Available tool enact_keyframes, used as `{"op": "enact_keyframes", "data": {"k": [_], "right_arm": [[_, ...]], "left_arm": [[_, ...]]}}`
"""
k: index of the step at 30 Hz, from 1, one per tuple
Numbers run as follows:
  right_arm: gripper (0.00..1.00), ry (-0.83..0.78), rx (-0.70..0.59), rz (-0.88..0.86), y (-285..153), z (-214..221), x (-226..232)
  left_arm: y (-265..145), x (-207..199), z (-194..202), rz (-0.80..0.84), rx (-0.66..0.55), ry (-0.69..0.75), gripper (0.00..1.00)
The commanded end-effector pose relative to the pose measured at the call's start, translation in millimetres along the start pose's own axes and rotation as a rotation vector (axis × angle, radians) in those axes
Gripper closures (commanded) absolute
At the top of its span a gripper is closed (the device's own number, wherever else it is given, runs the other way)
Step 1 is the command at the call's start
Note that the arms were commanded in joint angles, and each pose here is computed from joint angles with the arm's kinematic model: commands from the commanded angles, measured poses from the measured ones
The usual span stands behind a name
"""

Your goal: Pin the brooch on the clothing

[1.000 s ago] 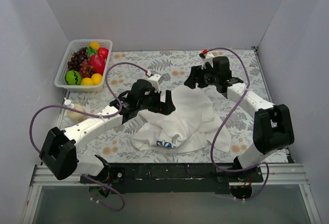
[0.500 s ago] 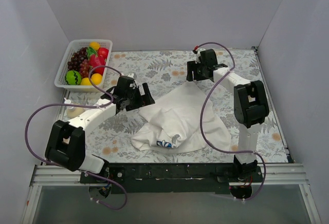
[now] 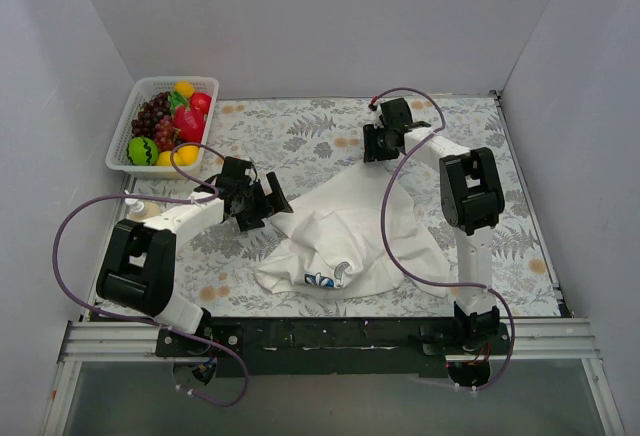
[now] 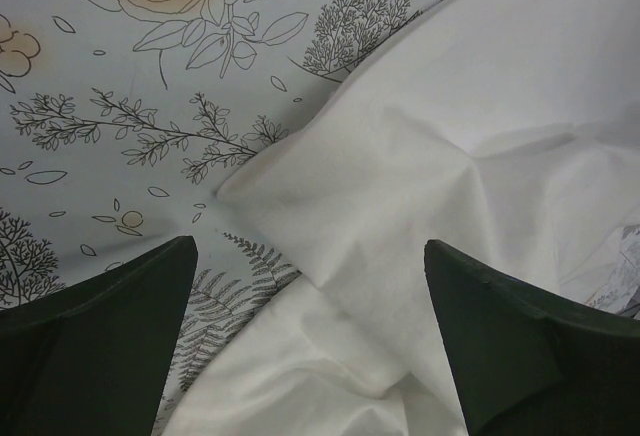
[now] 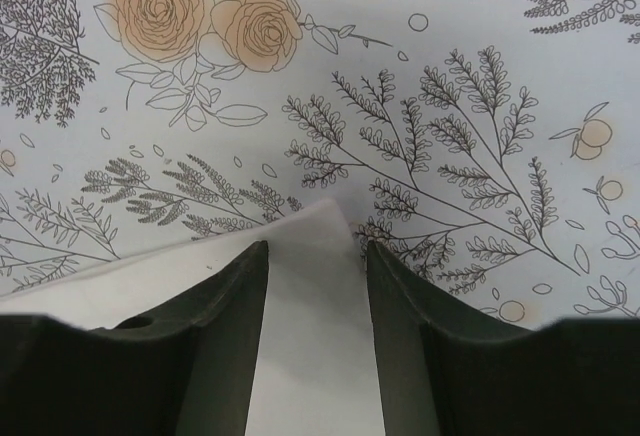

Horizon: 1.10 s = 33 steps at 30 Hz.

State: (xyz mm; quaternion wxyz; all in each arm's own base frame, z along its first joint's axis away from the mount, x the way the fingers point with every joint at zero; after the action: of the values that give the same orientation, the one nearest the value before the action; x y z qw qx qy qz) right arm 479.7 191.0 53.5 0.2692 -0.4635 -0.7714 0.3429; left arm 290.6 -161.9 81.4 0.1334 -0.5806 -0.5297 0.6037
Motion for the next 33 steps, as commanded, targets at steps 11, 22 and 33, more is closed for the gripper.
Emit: {"op": "enact_keyframes", "data": {"k": [11,22,33], "right_arm": [[0.99,0.035,-0.072,-0.029,-21.1,-13.3,-0.4],[0.99,0.159,-0.432,-0.061,-146.5,-56.7,-25.7],[0.99,0.178,-0.453,-0.037,-148.6,-56.5,-38.4]], "left_arm": [[10.8,3.5,-6.7,-0.016,-0.015,-0.014,0.04],[21.9,-1.9,-17.4,-0.002,-0.036,0.015,0.05],[33.3,-25.4,-41.3,0.052,-0.072,0.056,0.08]]}}
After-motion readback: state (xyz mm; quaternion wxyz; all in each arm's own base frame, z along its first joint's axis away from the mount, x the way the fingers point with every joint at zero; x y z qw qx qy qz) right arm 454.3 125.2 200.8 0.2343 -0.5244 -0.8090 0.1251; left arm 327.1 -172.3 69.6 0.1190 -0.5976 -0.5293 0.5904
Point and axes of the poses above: each gripper's point midway between its finger pads, its own y axis out along the fingers, its own x axis along the line the jaws close on, z = x × y, the point moved 3 cm from there along -y, back along the fingers, and after that the axes turned 9 degrees about -y, right-handed, at the moved point
